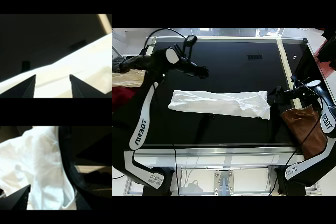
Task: Fold the shirts.
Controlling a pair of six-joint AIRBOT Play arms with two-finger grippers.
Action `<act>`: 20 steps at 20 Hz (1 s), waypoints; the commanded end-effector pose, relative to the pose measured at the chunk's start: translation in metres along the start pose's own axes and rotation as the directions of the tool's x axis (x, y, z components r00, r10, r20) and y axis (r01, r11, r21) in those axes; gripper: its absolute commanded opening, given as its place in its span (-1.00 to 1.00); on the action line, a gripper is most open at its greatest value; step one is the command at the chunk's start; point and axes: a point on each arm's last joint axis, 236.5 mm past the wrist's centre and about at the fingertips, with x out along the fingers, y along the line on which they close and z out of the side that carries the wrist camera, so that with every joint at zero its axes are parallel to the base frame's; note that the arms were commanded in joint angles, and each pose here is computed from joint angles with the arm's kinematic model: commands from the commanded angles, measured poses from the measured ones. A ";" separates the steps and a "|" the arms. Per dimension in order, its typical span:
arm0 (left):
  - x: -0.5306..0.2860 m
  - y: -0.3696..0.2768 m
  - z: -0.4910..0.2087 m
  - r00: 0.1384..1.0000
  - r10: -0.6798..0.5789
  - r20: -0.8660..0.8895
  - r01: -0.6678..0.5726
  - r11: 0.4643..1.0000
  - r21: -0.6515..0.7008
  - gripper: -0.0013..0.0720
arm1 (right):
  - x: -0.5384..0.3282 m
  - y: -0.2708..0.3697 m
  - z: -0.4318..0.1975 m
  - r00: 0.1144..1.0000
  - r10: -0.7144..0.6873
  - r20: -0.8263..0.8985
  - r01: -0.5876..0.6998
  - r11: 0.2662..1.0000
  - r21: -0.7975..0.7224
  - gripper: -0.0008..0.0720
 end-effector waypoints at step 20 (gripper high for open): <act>0.066 -0.005 -0.060 0.973 -0.044 -0.226 0.042 0.999 -0.013 -0.70 | 0.014 0.115 -0.033 0.952 0.231 -0.202 -0.274 0.935 -0.224 -0.93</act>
